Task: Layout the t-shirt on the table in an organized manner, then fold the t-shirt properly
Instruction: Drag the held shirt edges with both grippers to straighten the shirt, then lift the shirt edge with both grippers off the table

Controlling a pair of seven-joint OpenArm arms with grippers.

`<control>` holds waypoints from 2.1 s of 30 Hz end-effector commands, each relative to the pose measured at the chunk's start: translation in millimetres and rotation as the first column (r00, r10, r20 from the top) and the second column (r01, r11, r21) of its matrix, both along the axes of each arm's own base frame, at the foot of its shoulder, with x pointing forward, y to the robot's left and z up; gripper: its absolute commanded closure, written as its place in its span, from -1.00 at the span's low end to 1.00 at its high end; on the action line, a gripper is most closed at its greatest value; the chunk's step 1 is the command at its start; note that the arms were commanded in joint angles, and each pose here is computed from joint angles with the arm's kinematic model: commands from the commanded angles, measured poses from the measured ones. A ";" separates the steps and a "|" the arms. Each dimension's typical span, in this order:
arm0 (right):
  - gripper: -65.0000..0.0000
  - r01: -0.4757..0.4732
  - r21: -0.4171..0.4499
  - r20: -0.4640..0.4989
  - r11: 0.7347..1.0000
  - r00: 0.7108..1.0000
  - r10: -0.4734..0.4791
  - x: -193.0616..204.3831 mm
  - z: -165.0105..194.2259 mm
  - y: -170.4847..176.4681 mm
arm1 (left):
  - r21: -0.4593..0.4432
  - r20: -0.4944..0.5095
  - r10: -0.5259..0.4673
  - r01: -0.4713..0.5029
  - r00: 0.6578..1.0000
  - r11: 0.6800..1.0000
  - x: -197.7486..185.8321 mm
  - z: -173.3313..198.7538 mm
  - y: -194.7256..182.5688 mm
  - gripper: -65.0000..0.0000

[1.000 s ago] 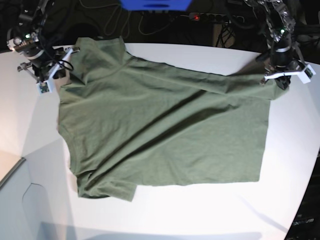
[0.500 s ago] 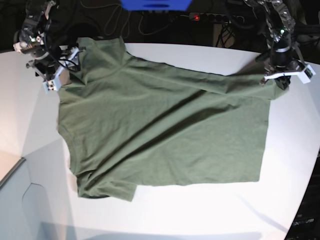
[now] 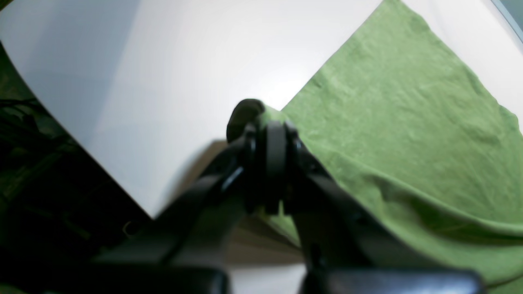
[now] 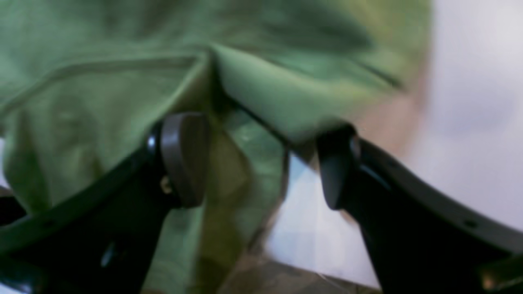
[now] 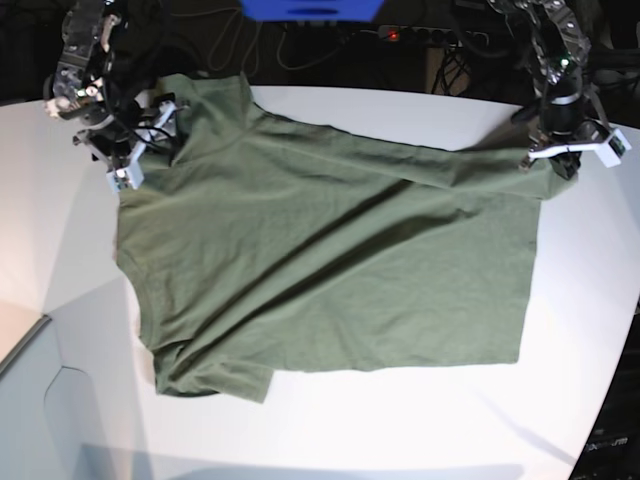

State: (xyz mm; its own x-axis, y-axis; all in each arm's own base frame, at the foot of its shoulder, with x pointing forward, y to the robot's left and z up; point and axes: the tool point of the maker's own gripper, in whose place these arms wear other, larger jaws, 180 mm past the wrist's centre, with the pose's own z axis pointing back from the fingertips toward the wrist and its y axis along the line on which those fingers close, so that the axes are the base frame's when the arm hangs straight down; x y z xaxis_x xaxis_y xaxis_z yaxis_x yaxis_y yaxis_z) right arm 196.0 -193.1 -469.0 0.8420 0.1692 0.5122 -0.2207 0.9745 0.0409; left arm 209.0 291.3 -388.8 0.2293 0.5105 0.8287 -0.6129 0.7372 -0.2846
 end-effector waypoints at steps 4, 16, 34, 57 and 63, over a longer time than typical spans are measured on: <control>0.04 -0.022 0.009 0.037 1.000 0.999 0.022 7.8 7.3 2.6 | 0.030 0.036 0.001 -0.002 0.999 1.000 4.0 11.2 4.4 1.00; 1.00 -0.040 -0.027 0.013 0.999 0.999 0.040 -1.1 6.7 -8.2 | 0.021 0.040 0.005 -0.006 0.999 1.000 3.0 11.2 1.0 1.00; 1.00 0.037 -0.146 0.111 0.989 0.994 -0.020 -30.1 61.0 -37.0 | 0.044 0.018 0.003 -0.003 1.000 0.999 -18.7 18.3 -0.8 1.00; 1.00 0.087 -0.132 0.396 0.987 0.918 -0.028 108.8 125.5 -40.4 | 0.046 0.217 -0.073 0.065 0.973 0.997 96.9 58.5 -6.5 1.00; 1.00 0.094 -0.166 0.419 0.982 0.908 -0.016 189.7 142.0 -45.6 | 0.129 0.328 -0.256 0.226 0.909 0.966 192.7 113.3 -34.5 1.00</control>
State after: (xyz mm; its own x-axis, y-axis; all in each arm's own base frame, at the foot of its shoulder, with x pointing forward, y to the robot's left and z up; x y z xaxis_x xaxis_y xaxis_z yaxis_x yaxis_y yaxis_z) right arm 376.9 -234.5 -344.9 0.6154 0.2346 0.7525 -0.1328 0.9719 -0.1944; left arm 398.4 250.5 -292.8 0.0894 0.4169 0.9045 -0.2943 0.8787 -0.3759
